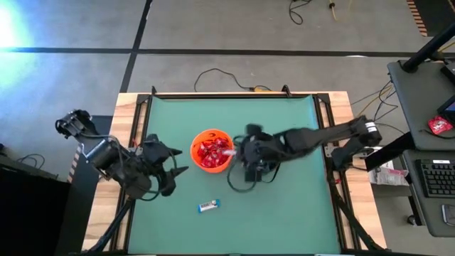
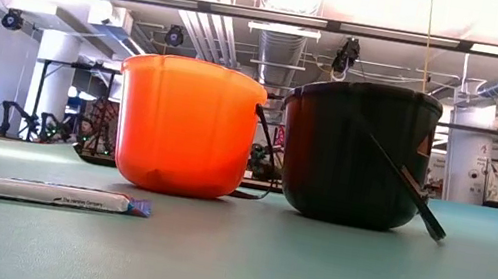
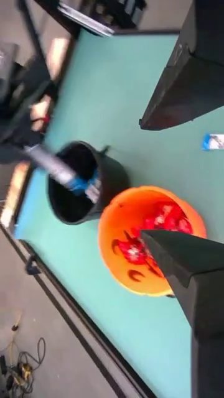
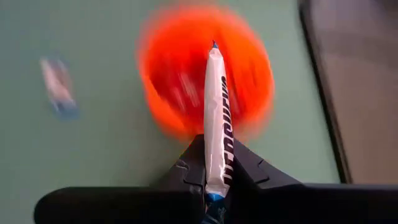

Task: Sort candy by brand, put in halloween buckets
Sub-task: Put the white chocolate into the black bucket

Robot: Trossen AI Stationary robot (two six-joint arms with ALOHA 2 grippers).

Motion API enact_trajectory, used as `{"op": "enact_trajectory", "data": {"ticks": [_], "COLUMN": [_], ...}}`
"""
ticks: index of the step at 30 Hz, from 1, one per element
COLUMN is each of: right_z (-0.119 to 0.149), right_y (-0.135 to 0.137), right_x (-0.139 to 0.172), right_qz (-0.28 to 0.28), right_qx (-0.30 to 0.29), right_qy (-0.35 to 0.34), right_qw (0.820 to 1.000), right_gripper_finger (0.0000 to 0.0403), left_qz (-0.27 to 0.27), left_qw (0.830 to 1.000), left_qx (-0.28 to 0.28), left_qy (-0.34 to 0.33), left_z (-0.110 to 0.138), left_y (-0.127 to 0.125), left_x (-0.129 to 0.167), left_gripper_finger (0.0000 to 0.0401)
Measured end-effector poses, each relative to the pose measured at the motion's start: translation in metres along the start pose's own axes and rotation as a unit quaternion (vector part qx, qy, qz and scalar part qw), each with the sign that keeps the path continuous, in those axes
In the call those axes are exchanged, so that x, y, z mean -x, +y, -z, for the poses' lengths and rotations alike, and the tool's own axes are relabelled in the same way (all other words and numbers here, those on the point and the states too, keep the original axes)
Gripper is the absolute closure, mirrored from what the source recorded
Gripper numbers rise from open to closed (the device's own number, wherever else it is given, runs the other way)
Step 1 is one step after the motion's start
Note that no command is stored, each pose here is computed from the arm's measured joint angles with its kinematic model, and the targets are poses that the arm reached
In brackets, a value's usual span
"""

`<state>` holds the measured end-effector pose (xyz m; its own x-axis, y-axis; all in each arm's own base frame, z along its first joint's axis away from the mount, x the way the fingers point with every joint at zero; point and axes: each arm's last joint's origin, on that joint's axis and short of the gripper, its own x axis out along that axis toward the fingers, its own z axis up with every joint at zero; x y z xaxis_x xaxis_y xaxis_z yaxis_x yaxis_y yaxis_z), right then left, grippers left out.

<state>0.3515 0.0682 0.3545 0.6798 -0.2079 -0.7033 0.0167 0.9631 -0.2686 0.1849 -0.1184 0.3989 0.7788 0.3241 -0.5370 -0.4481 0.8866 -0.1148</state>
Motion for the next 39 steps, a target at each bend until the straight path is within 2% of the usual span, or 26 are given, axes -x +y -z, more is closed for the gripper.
{"op": "enact_trajectory", "data": {"ticks": [3, 7, 16, 22, 27, 35, 39], "right_z": [0.026, 0.057, 0.106, 0.131, 0.137, 0.136, 0.125], "right_y": [-0.022, -0.041, -0.049, -0.047, -0.044, -0.045, -0.047], "right_x": [0.007, 0.006, -0.034, -0.056, -0.067, -0.068, -0.062], "right_qz": [0.011, 0.006, -0.083, -0.097, -0.102, -0.069, -0.067], "right_qx": [-0.049, -0.097, -0.15, -0.173, -0.188, -0.181, -0.181], "right_qy": [0.122, 0.258, 0.353, 0.364, 0.342, 0.33, 0.308], "right_qw": [0.991, 0.961, 0.92, 0.91, 0.915, 0.924, 0.932], "right_gripper_finger": [0.0379, 0.0379, 0.038, 0.038, 0.0373, 0.0299, 0.0263], "left_qz": [-0.01, -0.033, -0.036, -0.039, -0.019, -0.016, -0.016], "left_qw": [0.999, 0.997, 0.986, 0.977, 0.979, 0.978, 0.977], "left_qx": [-0.023, -0.053, -0.071, -0.086, -0.063, -0.071, -0.078], "left_qy": [0.024, 0.055, 0.149, 0.191, 0.194, 0.194, 0.196], "left_z": [0.015, 0.042, 0.094, 0.113, 0.121, 0.131, 0.137], "left_y": [-0.002, -0.007, -0.025, -0.035, -0.044, -0.053, -0.058], "left_x": [-0.012, -0.033, -0.075, -0.087, -0.095, -0.105, -0.109], "left_gripper_finger": [0.0139, 0.0138, 0.0138, 0.0138, 0.0138, 0.0138, 0.0138]}}
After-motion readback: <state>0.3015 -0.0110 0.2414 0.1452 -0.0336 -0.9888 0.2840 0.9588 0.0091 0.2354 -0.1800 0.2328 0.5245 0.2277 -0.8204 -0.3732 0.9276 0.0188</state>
